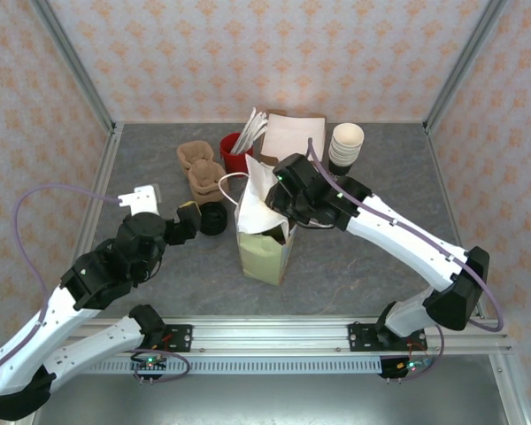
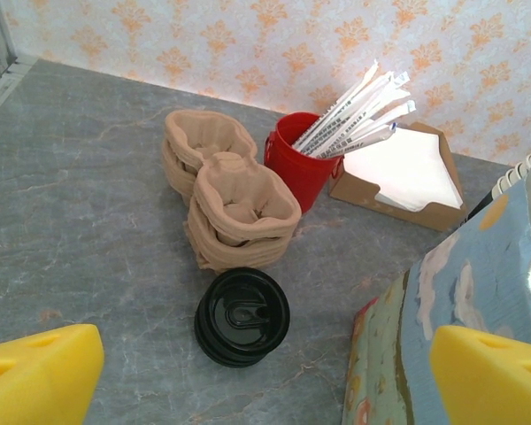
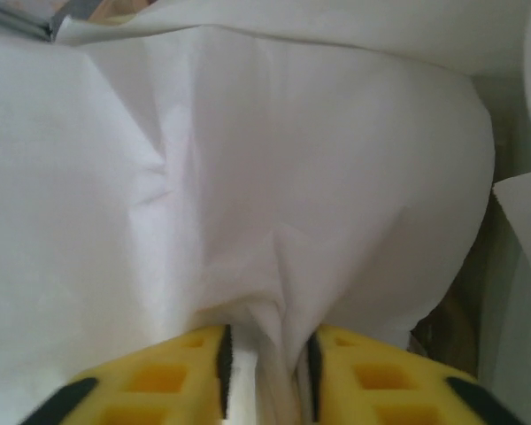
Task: Pack the takeout coffee
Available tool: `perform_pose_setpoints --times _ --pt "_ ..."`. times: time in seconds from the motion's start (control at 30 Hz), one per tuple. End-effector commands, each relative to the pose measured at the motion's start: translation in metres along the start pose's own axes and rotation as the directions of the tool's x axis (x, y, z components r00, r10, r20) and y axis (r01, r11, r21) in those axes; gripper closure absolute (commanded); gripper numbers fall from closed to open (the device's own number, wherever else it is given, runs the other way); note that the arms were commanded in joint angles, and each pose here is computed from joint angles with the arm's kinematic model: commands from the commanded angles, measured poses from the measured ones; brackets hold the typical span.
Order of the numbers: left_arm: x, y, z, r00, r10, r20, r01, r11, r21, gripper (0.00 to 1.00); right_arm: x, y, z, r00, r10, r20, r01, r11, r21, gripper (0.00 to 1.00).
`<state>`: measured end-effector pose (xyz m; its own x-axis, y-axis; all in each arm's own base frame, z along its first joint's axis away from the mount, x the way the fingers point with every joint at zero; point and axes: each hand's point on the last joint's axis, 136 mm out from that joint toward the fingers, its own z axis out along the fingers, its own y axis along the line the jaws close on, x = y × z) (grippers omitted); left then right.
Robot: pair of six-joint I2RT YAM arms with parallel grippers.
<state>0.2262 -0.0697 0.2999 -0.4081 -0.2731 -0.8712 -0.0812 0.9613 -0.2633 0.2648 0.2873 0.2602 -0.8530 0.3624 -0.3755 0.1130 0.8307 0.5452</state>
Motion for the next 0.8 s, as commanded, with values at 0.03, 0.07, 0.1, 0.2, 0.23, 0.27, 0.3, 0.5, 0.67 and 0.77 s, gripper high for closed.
perform_pose_setpoints --times 0.03,0.07,0.1,0.2,0.23,0.27,0.3,0.5,0.67,0.77 --pt "-0.005 0.004 -0.006 0.999 -0.038 0.022 0.038 0.999 0.005 0.04 -0.009 0.007 -0.025 0.993 -0.106 0.045 0.107 0.994 -0.006 0.61" --pt "-0.007 0.005 -0.007 0.999 -0.041 0.027 0.041 0.999 0.005 0.04 -0.011 0.008 -0.028 0.992 -0.111 0.054 0.111 0.994 -0.007 0.60" --pt "-0.008 0.006 -0.008 0.999 -0.043 0.033 0.043 0.999 0.004 0.04 -0.014 0.010 -0.032 0.991 -0.117 0.064 0.118 0.993 -0.013 0.59" --pt "-0.012 0.009 -0.011 0.997 -0.054 0.052 0.054 0.999 -0.004 0.03 -0.021 0.015 -0.043 0.987 -0.134 0.093 0.136 0.991 -0.016 0.57" --pt "-0.014 0.010 -0.012 0.997 -0.058 0.060 0.058 0.998 -0.006 0.03 -0.024 0.017 -0.046 0.984 -0.143 0.104 0.146 0.989 -0.017 0.57" --pt "-0.014 0.011 -0.012 0.996 -0.061 0.064 0.061 0.998 -0.008 0.03 -0.027 0.019 -0.049 0.982 -0.147 0.115 0.151 0.988 -0.021 0.57" --pt "-0.015 0.012 -0.012 0.996 -0.061 0.070 0.062 0.998 -0.011 0.03 -0.030 0.022 -0.052 0.980 -0.150 0.128 0.154 0.988 -0.025 0.59" --pt "-0.020 0.012 -0.014 0.995 -0.057 0.081 0.058 0.998 -0.019 0.02 -0.043 0.038 -0.064 0.971 -0.166 0.172 0.177 0.983 -0.051 0.60" --pt "-0.018 0.011 -0.012 0.996 -0.054 0.073 0.056 0.998 -0.018 0.02 -0.038 0.044 -0.052 0.974 -0.166 0.156 0.180 0.980 -0.084 0.63" --pt "-0.016 0.011 -0.009 0.996 -0.046 0.075 0.048 0.999 -0.025 0.02 -0.035 0.041 -0.041 0.973 -0.180 0.144 0.192 0.979 -0.071 0.64"
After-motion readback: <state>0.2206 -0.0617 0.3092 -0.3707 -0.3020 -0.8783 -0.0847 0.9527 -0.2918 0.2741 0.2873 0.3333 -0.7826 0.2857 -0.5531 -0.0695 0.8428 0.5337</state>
